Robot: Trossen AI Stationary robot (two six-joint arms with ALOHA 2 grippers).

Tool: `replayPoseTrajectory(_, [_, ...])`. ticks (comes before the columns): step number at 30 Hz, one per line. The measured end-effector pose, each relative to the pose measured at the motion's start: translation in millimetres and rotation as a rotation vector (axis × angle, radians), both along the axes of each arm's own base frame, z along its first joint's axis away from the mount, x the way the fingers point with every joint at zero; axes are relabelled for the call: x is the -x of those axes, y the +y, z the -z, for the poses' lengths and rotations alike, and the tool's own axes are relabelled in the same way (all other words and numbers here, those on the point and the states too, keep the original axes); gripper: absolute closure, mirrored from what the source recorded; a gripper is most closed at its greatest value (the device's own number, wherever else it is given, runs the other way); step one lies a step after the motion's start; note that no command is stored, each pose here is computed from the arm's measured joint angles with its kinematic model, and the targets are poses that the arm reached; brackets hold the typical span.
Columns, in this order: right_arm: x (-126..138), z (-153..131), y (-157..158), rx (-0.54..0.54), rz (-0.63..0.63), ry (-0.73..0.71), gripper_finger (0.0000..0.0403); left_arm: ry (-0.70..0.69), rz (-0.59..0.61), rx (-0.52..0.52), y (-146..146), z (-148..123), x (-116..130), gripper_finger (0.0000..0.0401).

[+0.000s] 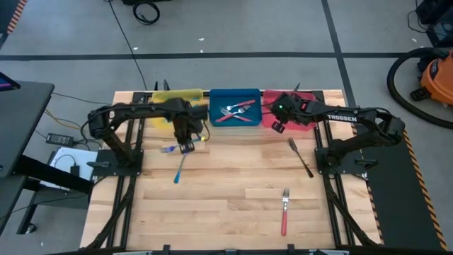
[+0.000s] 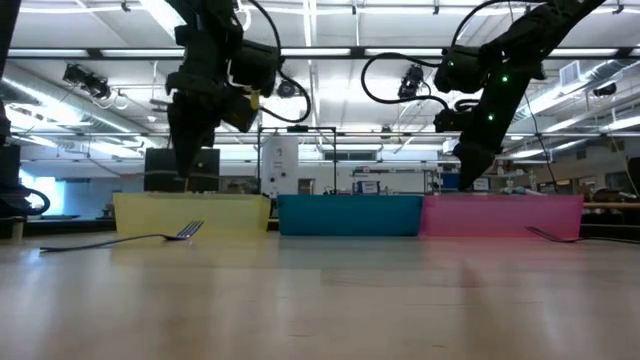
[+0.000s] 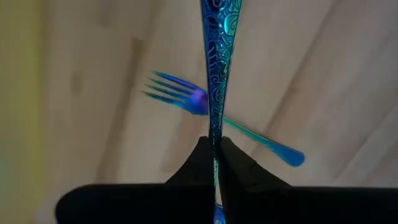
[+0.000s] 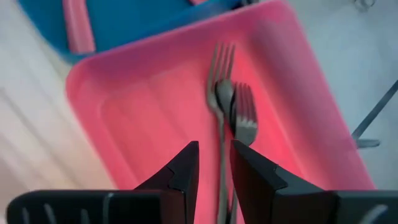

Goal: Sort silverware by color (type)
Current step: Put the blue fork into the yellow bin

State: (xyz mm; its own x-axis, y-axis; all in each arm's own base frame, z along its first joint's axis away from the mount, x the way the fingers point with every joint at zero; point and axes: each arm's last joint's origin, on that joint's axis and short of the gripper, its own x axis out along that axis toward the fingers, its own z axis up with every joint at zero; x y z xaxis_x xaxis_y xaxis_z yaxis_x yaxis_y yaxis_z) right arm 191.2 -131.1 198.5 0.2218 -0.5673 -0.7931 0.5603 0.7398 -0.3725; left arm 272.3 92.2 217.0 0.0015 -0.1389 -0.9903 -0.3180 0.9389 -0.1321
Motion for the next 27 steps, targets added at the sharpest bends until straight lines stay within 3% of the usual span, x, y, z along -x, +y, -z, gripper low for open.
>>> replayPoseTrajectory(8, [2.7, -5.1, -16.3, 0.065, 0.015, -0.045, 0.0304, -0.095, 0.026, -0.053, 53.3, -29.7, 10.1, 0.0397])
replayPoseTrajectory(16, [10.7, -5.8, -27.6, 0.072, 0.069, -0.053, 0.0304, -0.149, -0.031, -0.167, 114.4, -47.5, 41.2, 0.0397])
replayPoseTrajectory(21, [13.2, -5.7, -30.6, 0.058, 0.077, -0.065, 0.0304, -0.211, -0.118, -0.253, 153.3, -42.4, 57.6, 0.0397])
replayPoseTrajectory(27, [12.8, -5.5, -30.3, 0.04, 0.063, -0.08, 0.0304, -0.163, -0.102, -0.221, 179.6, -14.0, 64.8, 0.0397])
